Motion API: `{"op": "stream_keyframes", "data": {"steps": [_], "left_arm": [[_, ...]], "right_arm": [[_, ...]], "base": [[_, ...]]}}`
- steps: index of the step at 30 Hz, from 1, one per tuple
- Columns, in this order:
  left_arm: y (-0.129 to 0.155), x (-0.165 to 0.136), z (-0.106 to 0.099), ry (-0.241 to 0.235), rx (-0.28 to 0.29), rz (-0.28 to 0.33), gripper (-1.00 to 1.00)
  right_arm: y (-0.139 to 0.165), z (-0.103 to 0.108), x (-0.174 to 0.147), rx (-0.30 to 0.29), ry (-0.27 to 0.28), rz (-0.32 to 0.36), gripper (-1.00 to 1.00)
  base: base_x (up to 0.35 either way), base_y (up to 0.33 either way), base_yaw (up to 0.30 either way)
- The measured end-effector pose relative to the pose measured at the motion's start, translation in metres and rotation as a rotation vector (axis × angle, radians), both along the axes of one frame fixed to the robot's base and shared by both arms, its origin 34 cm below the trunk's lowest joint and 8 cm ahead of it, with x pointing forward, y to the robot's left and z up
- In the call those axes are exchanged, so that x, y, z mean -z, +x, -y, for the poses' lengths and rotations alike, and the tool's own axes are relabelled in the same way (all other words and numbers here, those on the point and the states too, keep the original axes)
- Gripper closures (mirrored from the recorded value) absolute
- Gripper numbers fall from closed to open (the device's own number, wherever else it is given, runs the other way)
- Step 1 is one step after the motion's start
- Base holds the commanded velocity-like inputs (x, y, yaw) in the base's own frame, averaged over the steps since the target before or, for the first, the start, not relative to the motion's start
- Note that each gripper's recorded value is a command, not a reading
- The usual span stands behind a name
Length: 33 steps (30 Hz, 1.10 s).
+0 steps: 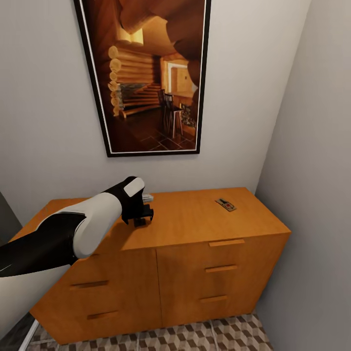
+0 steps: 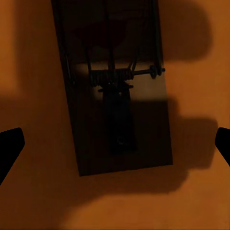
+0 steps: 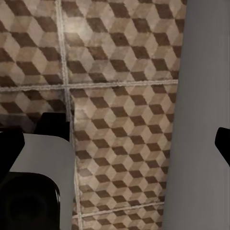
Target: Take the four mousetraps from the cabinet in the bathroom and place them on the bathroom floor. Make sure all four end up on the same floor surface, and ensure that at least two of them are either under or directly next to the same bathroom sink.
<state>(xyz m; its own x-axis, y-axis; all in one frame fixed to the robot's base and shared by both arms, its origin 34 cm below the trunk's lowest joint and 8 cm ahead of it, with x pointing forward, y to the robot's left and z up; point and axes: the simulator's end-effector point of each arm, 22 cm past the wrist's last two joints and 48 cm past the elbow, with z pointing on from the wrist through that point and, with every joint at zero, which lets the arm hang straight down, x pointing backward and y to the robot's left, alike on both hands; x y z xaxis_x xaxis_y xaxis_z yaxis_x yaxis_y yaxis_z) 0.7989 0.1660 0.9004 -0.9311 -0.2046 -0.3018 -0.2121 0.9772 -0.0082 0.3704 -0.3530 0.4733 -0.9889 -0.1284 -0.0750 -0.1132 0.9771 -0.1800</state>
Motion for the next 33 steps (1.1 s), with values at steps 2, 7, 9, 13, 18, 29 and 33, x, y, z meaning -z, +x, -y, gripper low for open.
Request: {"op": "stream_keyframes", "data": {"steps": [2,7,9,13,18,29,33], "left_arm": [[-0.0001,0.0,0.0,0.0,0.0,0.0,-1.0],[-0.0001,0.0001,0.0001,0.0,0.001,-0.001,-1.0],[-0.0001,0.0001,0.0002,-0.001,0.0,0.0,-1.0],[0.0,0.0001,0.0002,-0.001,0.0,0.0,-1.0],[0.0001,0.0001,0.0002,-0.001,0.0,0.001,-1.0],[-0.0001,0.0038,-0.0002,0.002,0.002,0.002,-1.0],[0.0,0.0038,-0.0001,0.001,0.002,0.002,-1.0]], "right_arm": [[-0.0001,0.0007,-0.0001,0.0,-0.001,0.0,-1.0],[-0.0001,0.0015,-0.0002,0.0,-0.002,0.0,-1.0],[-0.0001,0.0015,-0.0002,0.0,-0.002,0.0,-1.0],[-0.0002,0.0017,-0.0002,0.001,-0.002,0.0,-1.0],[0.0,0.0016,-0.0002,0.001,-0.002,0.0,-1.0],[0.0001,0.0018,0.0046,0.001,-0.002,0.001,-1.0],[-0.0002,0.0018,0.0046,0.001,-0.002,0.001,-1.0]], "base": [[0.0,0.0,0.0],[0.0,0.0,0.0],[0.0,0.0,0.0],[0.0,0.0,0.0],[0.0,0.0,0.0],[0.0,0.0,0.0],[0.0,0.0,0.0]]}}
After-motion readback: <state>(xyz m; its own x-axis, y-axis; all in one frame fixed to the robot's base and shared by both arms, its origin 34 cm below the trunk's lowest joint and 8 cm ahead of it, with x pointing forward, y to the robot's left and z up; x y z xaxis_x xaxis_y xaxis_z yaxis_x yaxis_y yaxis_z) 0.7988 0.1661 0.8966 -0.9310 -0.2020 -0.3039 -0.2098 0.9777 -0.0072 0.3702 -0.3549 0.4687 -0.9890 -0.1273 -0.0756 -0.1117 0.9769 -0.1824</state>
